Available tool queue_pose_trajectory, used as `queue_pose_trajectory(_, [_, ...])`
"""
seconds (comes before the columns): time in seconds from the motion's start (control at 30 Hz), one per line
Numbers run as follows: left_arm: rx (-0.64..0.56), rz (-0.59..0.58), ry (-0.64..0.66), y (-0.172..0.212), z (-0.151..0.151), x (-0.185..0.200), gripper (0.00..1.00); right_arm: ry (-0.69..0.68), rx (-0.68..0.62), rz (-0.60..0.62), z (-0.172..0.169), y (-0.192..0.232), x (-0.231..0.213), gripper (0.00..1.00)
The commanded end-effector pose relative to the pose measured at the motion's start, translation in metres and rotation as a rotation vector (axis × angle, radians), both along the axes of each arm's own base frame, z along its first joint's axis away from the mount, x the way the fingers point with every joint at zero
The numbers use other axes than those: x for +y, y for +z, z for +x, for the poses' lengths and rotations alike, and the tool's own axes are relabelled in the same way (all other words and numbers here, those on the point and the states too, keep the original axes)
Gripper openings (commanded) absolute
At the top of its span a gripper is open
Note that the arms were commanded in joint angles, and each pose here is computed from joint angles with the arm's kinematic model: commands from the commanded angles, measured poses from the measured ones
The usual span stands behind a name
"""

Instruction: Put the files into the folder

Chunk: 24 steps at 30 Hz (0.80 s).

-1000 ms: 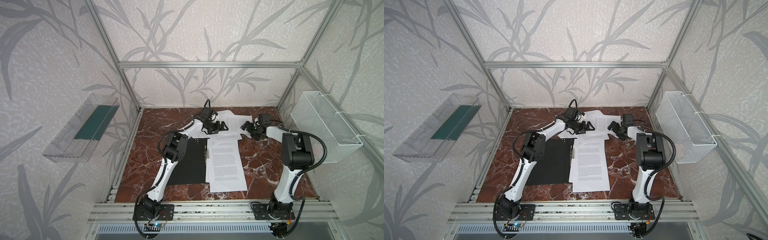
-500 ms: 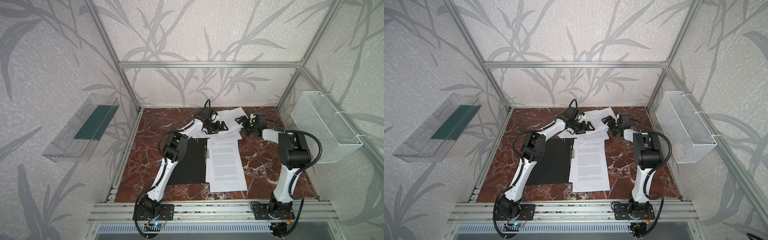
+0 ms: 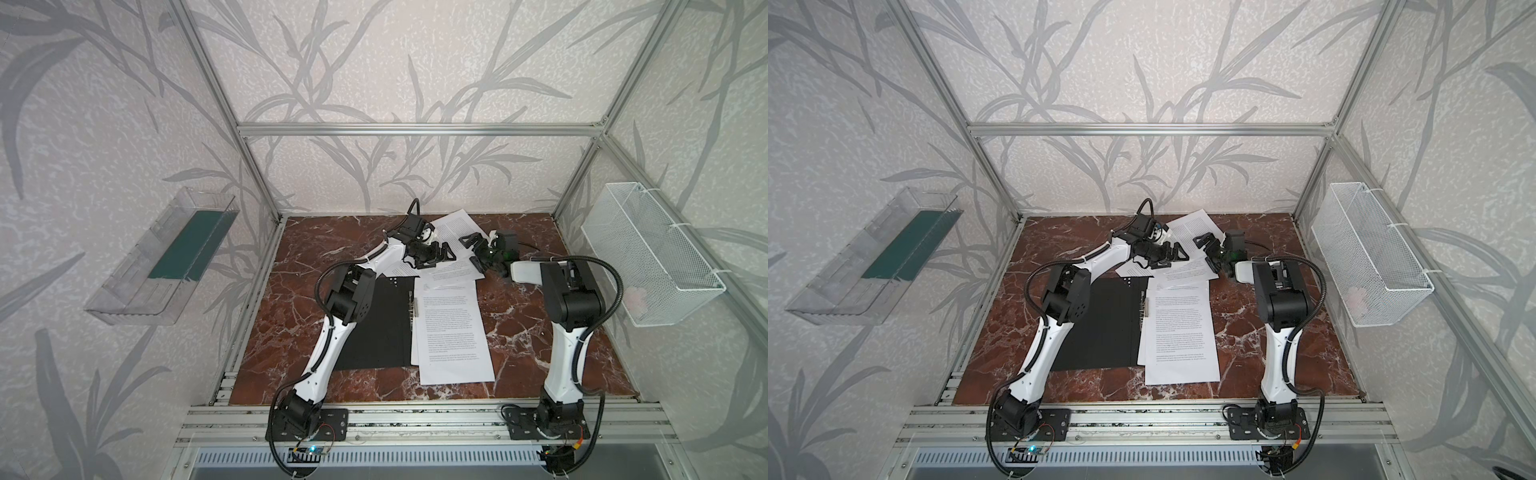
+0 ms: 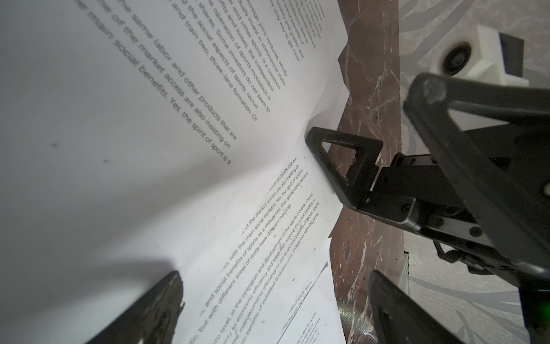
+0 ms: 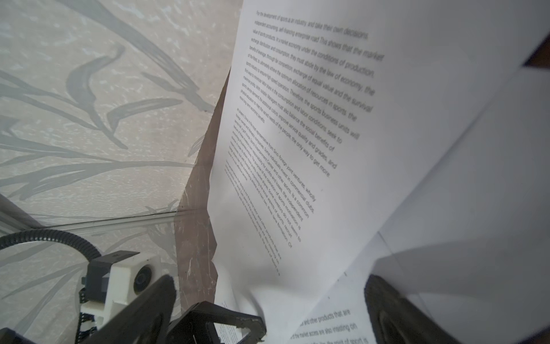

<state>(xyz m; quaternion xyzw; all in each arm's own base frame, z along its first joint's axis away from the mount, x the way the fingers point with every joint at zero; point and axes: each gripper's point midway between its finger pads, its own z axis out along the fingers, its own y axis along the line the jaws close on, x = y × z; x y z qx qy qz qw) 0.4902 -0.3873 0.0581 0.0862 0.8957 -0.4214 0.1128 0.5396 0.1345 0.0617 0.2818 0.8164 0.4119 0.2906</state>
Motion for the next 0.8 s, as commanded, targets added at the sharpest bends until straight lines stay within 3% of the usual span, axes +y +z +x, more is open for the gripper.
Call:
queue_pose_trajectory(0.0, [0.089, 0.012, -0.009, -0.016, -0.015, 0.006, 0.97, 0.043, 0.046, -0.136, -0.006, 0.004, -0.003, 0.99])
queue_pose_trajectory(0.2, [0.027, -0.07, -0.013, 0.032, -0.005, 0.0, 0.97, 0.129, 0.134, -0.198, 0.001, -0.001, 0.01, 0.99])
queue_pose_trajectory(0.53, [-0.026, -0.042, 0.019, 0.039, 0.021, 0.019, 0.97, 0.132, 0.163, -0.264, 0.008, -0.003, 0.01, 0.99])
queue_pose_trajectory(0.77, [-0.027, 0.002, 0.041, 0.018, 0.032, 0.022, 0.97, 0.14, 0.187, -0.345, 0.011, -0.006, 0.001, 0.99])
